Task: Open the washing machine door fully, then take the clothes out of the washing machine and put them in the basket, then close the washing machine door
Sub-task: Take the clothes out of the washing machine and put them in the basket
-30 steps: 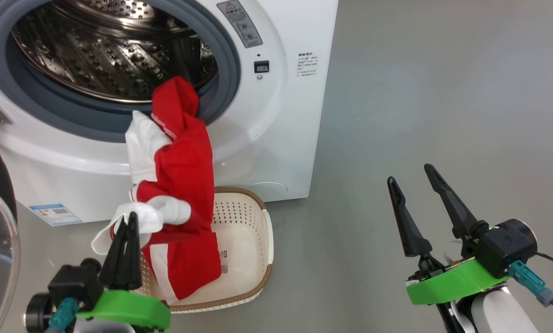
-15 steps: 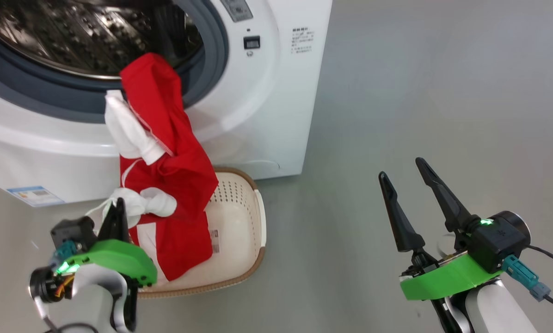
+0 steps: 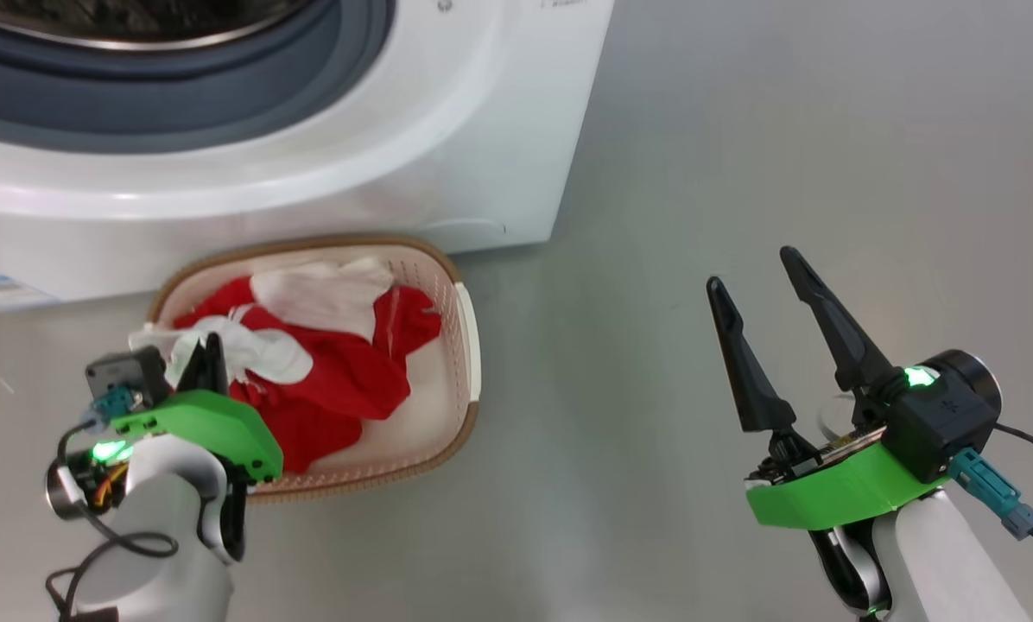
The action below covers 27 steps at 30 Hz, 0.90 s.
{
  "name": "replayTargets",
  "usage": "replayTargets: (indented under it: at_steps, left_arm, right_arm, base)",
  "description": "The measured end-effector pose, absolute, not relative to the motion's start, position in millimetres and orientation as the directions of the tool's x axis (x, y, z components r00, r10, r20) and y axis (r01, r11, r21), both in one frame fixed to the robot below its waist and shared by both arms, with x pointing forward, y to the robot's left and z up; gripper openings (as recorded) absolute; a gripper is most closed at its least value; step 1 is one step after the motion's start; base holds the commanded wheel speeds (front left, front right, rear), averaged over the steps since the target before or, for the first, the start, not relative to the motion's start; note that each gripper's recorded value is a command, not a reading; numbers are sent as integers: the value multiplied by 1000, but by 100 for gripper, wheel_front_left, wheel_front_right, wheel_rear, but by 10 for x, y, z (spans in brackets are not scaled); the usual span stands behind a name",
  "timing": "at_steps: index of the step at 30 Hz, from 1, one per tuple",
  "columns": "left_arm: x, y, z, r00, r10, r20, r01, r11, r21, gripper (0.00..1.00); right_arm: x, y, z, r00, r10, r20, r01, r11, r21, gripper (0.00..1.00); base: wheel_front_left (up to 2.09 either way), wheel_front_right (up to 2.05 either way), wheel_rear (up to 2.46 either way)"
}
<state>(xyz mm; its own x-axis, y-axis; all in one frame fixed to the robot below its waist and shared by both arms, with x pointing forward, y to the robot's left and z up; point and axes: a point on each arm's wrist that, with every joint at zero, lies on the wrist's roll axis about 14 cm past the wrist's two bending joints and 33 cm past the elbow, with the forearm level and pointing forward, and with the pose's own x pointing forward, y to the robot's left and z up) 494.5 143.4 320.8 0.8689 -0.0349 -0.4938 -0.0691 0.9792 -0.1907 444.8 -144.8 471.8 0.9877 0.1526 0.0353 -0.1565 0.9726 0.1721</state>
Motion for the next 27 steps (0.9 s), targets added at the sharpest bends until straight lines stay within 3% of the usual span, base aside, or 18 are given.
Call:
replayTargets:
  at_steps: [10,20,21,23,24,25,27]
  left_arm:
    - [4848,1163,2652,770,-142,-622,5,976,-216,0]
    - [4860,1246,2353,709,-87,-700,-21,989,-144,0]
    - [4845,1247,2333,701,-83,-708,-25,990,-141,9]
    - [4837,1246,2328,698,-80,-712,-26,990,-137,49]
    - [4837,1248,2329,697,-79,-712,-27,990,-137,89]
    - [4836,1251,2332,697,-78,-712,-29,990,-137,100]
    - [4838,1258,2346,699,-75,-711,-37,989,-142,100]
  right_arm:
    - [4597,-1441,4395,987,159,-30,-152,974,169,100]
    - [4648,-1526,4248,988,139,-61,-127,978,165,100]
    - [4645,-1535,4246,989,136,-62,-124,978,166,100]
    - [4642,-1544,4250,989,133,-62,-121,978,170,100]
    - [4643,-1546,4254,989,132,-61,-120,978,173,100]
    - [4644,-1547,4259,990,131,-59,-119,977,176,100]
    - [4657,-1546,4279,990,131,-53,-120,976,179,100]
  base:
    - [0,0,0]
    - [0,0,0]
    - [0,0,0]
    - [0,0,0]
    - [0,0,0]
    - [0,0,0]
    - [0,0,0]
